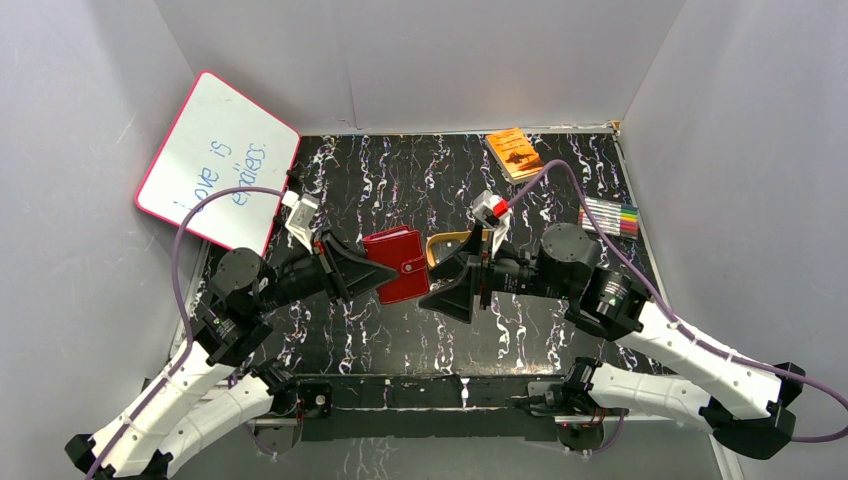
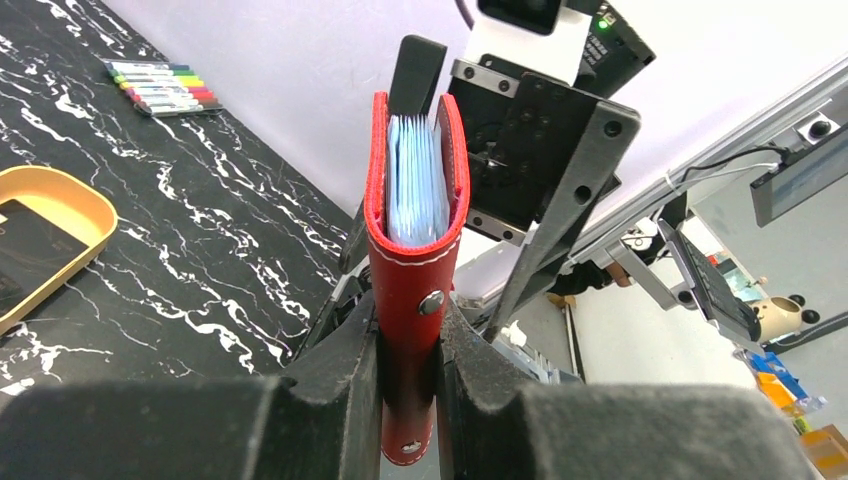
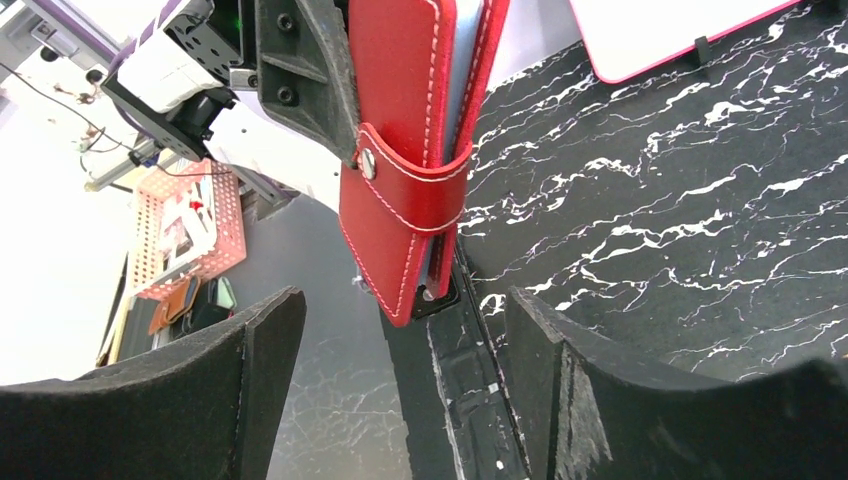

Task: Put the credit cards into the card holder
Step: Close the card holder.

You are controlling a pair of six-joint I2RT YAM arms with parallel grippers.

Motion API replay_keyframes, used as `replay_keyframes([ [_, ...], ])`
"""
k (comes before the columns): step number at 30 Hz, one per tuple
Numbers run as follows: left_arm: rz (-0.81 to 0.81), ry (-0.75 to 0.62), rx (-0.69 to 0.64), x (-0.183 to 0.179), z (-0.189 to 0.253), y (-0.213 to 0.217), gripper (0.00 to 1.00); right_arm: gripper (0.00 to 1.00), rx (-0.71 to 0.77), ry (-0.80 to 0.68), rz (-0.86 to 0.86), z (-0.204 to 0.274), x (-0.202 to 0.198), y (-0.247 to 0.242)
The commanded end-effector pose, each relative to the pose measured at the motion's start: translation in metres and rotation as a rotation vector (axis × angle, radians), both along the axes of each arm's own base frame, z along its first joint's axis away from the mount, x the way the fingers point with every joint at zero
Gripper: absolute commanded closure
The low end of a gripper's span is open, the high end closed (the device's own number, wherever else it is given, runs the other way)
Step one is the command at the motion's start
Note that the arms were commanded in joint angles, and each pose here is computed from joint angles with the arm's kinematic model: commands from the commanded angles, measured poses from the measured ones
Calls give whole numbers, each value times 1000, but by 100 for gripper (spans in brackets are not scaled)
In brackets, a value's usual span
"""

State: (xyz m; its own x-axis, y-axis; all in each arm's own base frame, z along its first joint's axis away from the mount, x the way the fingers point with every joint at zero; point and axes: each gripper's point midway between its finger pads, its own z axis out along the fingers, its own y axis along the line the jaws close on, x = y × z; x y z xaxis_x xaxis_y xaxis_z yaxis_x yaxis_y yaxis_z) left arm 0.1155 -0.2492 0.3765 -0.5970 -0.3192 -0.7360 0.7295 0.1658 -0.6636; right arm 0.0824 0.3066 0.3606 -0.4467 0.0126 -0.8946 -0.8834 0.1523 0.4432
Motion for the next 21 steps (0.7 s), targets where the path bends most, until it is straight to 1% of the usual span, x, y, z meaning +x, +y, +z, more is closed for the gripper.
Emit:
replay_keyframes([
  [1, -65, -76, -70, -15, 24, 1, 100, 21, 103, -47, 25, 25, -5, 0],
  [6, -89, -79, -81, -19, 26, 0, 100, 23, 121, -31, 34, 24, -6, 2],
  [8, -98, -82, -88, -21, 27, 0, 100, 24, 157, -31, 25, 30, -5, 2],
  [11, -127, -93, -112, -26, 28, -1, 100, 28, 229, 7, -7, 33, -1, 2],
  [14, -165, -89, -143, -32, 30, -1, 100, 29, 308, 24, 37, 42, -9, 3],
  [17, -194, -82, -152, -35, 31, -2, 100, 28, 344, 33, 91, 49, -17, 5],
  [21, -218, -90, -165, -40, 34, -2, 100, 33, 361, 58, 132, 50, -23, 8],
])
